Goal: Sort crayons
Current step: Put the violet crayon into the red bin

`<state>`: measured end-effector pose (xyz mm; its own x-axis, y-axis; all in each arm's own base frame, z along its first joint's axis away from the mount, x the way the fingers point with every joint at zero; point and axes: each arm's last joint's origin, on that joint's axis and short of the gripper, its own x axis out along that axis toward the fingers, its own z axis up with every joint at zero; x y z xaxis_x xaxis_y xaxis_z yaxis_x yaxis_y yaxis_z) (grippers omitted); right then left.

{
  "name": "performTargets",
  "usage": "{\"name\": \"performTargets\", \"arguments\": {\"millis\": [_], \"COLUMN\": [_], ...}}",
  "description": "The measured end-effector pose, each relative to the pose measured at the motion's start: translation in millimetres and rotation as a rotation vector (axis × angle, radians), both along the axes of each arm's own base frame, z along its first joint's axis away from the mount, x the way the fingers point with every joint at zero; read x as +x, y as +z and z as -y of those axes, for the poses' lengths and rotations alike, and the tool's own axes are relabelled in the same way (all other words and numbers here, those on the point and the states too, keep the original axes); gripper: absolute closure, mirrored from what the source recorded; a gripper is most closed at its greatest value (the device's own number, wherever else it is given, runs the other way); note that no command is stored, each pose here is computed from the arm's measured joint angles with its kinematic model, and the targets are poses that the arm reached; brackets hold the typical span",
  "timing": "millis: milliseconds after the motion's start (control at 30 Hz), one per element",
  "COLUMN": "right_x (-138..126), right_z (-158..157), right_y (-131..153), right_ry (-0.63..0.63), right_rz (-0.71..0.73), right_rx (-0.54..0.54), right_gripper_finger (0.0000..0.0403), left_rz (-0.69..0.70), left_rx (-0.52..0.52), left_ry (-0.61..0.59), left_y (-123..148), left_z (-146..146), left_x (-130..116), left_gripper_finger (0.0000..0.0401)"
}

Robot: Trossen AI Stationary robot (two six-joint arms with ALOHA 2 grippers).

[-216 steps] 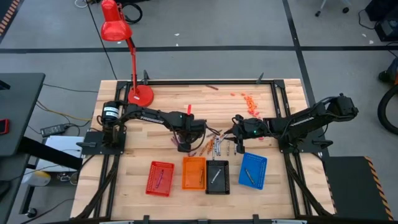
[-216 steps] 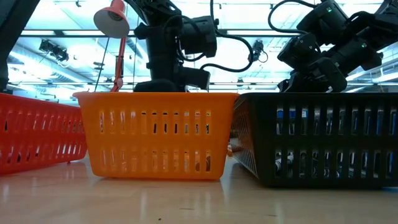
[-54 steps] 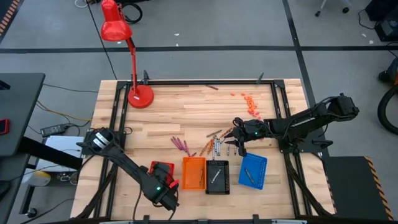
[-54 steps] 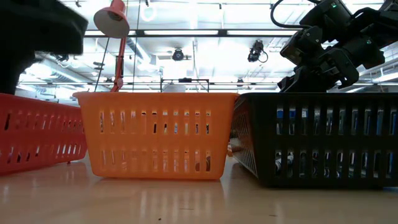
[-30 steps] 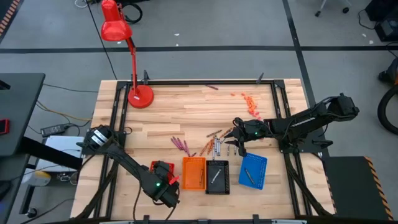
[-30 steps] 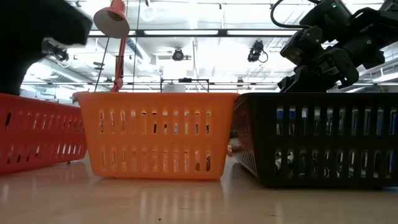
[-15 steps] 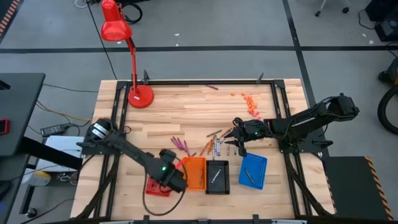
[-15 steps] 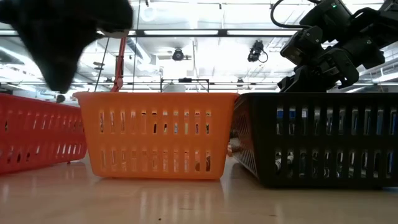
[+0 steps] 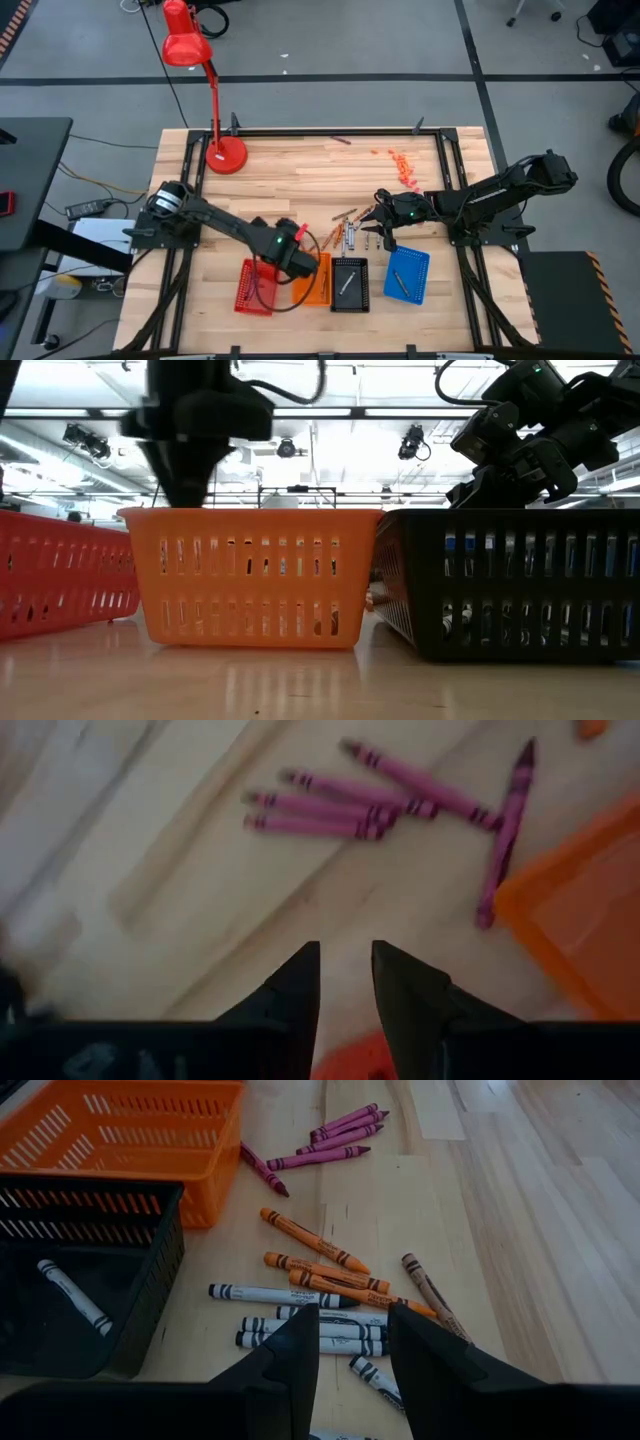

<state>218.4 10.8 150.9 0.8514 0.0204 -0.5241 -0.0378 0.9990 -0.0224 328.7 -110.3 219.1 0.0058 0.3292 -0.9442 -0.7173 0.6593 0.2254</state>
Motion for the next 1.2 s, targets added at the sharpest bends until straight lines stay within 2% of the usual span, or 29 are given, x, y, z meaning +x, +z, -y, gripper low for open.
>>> {"name": "performTargets", "arguments": {"millis": [67, 267, 533, 633, 967, 1100, 1200], "right_x": [0.0, -0.5, -0.8, -0.8, -0.8, -0.8, -0.8], "right_z": [0.0, 0.0, 0.0, 0.0, 0.1, 0.1, 0.1], "right_y": [0.0, -0.8, -1.3, -1.3, -1.3, -1.3, -1.3], "right_ry": [0.003, 0.006, 0.009, 0.010, 0.013, 0.013, 0.013], "right_rz": [0.000, -0.009, -0.016, -0.016, -0.015, -0.015, -0.015], "right_rx": [-0.005, -0.010, -0.016, -0.016, -0.022, -0.023, -0.023], "right_gripper_finger": [0.0278, 0.0278, 0.0278, 0.0278, 0.0278, 0.0278, 0.0278], "left_rz": [-0.007, -0.066, -0.319, -0.364, -0.341, -0.328, -0.326], "left_rx": [0.001, 0.043, 0.054, 0.049, 0.051, 0.026, -0.029], "left_ry": [-0.083, -0.462, -0.859, -0.911, -0.979, -1.015, -1.047], "left_y": [-0.3, -1.1, -27.3, -37.3, -49.6, -50.0, -50.5], "left_z": [-5.2, -11.4, -16.1, -20.7, -49.7, -60.9, -68.4], "left_x": [4.4, 13.8, -0.8, -4.7, 5.7, 10.2, 11.1], "left_gripper_finger": [0.0296, 0.0296, 0.0296, 0.0296, 0.0296, 0.0296, 0.0296]}}
